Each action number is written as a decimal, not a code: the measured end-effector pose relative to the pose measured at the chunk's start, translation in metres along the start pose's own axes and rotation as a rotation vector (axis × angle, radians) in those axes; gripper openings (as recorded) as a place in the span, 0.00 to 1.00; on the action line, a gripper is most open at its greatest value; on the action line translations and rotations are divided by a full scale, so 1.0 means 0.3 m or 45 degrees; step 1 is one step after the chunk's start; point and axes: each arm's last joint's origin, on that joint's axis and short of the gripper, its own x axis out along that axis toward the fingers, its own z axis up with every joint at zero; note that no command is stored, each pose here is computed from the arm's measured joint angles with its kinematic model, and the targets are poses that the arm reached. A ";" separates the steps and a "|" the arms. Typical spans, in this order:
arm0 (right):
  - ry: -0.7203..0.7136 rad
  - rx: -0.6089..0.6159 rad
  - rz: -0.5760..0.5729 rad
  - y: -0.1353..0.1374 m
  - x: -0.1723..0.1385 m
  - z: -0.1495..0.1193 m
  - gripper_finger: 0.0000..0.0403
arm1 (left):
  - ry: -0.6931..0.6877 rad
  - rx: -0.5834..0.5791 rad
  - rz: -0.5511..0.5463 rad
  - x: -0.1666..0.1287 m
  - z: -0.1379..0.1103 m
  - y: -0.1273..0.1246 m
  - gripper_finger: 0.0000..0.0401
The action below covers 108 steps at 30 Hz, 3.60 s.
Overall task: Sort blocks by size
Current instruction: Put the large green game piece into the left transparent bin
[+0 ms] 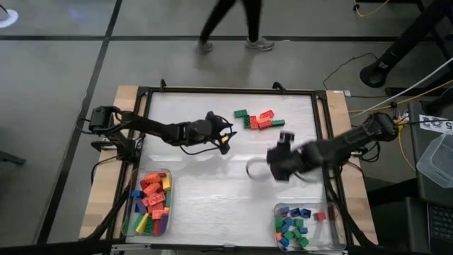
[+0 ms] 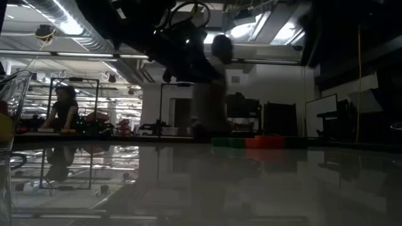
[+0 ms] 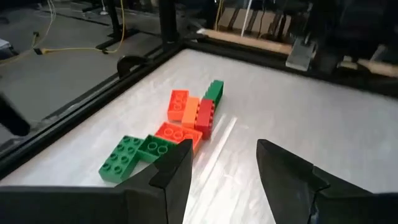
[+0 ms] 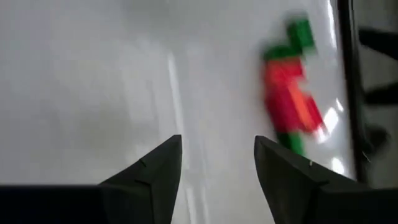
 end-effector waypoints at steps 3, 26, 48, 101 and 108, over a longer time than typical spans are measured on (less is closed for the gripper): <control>0.182 0.020 -0.065 -0.122 0.064 -0.002 0.49 | 0.019 0.031 -0.007 -0.003 -0.006 -0.008 0.41; 0.333 0.186 0.151 -0.599 0.455 -0.187 0.49 | 0.067 0.126 -0.040 -0.017 -0.025 -0.040 0.41; 0.464 0.040 0.031 -0.607 0.618 -0.189 0.31 | 0.066 0.123 -0.040 -0.017 -0.025 -0.040 0.41; -0.463 -0.263 0.354 -0.198 0.296 0.312 0.18 | 0.244 0.154 -0.163 -0.214 0.013 -0.106 0.41; -0.556 -0.311 0.274 -0.110 0.252 0.331 0.18 | 0.225 0.254 -0.217 -0.232 0.009 -0.139 0.41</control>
